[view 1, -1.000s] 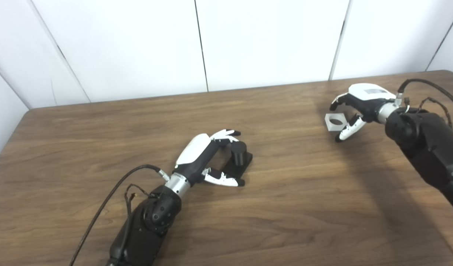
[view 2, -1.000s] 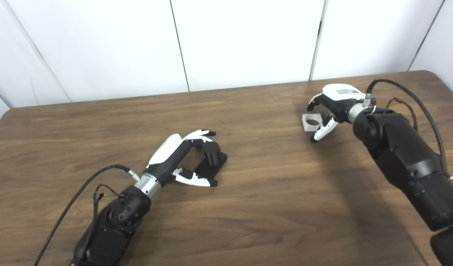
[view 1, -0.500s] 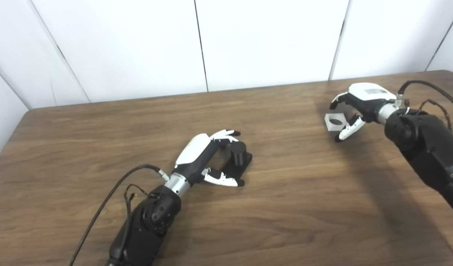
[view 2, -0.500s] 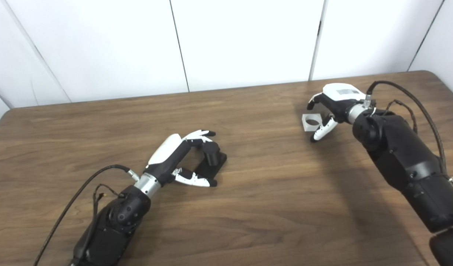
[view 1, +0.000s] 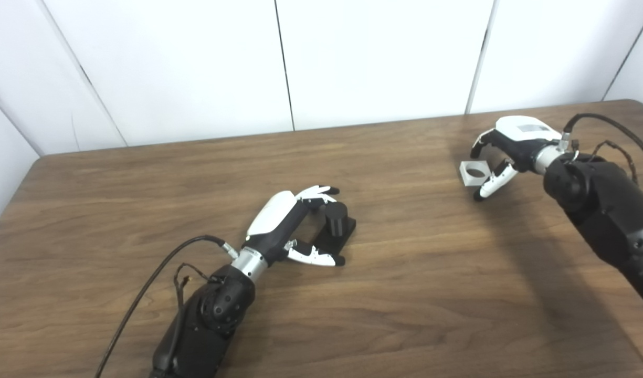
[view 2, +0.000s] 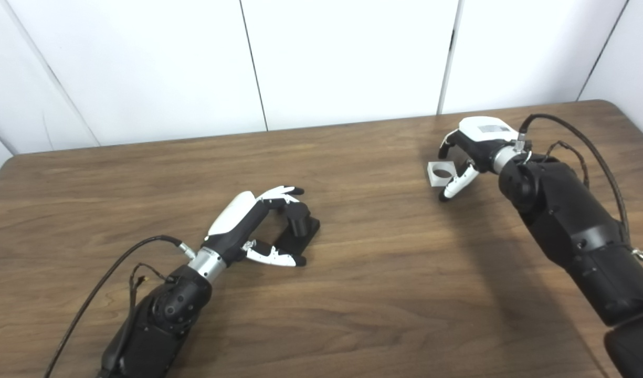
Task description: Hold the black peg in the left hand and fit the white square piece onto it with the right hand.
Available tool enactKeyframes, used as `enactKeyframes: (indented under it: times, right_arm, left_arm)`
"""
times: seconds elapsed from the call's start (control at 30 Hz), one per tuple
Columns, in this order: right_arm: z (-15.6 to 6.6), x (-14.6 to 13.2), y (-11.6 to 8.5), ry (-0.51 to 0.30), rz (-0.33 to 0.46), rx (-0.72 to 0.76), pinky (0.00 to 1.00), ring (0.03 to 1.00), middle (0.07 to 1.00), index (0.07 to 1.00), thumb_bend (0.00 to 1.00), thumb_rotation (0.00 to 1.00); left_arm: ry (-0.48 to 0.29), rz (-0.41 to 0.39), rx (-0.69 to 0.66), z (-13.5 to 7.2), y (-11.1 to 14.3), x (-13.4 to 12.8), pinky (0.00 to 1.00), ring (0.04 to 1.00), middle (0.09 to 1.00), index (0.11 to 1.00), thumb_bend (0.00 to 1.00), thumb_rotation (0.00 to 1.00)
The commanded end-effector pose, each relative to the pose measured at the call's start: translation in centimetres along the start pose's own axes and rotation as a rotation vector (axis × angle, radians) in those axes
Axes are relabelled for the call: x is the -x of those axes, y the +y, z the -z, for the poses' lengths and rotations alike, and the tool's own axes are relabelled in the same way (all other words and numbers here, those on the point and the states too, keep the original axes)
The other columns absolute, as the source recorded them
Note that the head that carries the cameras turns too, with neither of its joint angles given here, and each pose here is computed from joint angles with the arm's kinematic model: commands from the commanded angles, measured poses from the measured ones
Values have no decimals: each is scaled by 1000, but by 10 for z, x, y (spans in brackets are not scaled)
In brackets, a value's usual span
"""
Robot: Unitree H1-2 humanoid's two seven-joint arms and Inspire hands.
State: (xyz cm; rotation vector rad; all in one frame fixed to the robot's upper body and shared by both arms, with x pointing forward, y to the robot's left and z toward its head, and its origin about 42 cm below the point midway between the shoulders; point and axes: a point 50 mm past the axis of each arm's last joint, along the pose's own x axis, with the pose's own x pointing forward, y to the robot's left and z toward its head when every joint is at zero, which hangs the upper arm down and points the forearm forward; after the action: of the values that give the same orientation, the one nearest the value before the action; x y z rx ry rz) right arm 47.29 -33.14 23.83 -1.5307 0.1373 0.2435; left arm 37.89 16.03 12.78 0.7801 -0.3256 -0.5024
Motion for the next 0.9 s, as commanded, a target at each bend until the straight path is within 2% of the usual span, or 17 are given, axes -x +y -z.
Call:
enactKeyframes:
  times: [0.0, 0.1, 0.17, 0.43, 0.87]
  right_arm:
    - [-7, -6, -7, -19, 33, 16, 761, 840, 828, 643, 758, 241]
    - [-7, -9, -4, -15, 40, 29, 757, 831, 819, 523, 572, 169]
    - [-6, -10, -2, -15, 45, 35, 751, 826, 814, 500, 535, 155]
    - [-4, -10, 1, -26, 88, 25, 764, 796, 771, 486, 522, 142]
    - [-2, -7, 0, -43, 120, 17, 765, 785, 757, 484, 521, 137]
  left_arm:
    - [5, -6, -29, 2, 11, 2, 802, 925, 882, 625, 818, 155]
    - [5, -7, -31, 2, 11, 2, 802, 924, 883, 625, 820, 153]
    - [5, -8, -30, 1, 12, 3, 803, 924, 883, 625, 821, 150]
    - [5, -6, -35, 1, 12, 2, 808, 925, 884, 627, 817, 152]
    - [9, -4, -33, 1, 11, 1, 801, 923, 883, 626, 818, 154]
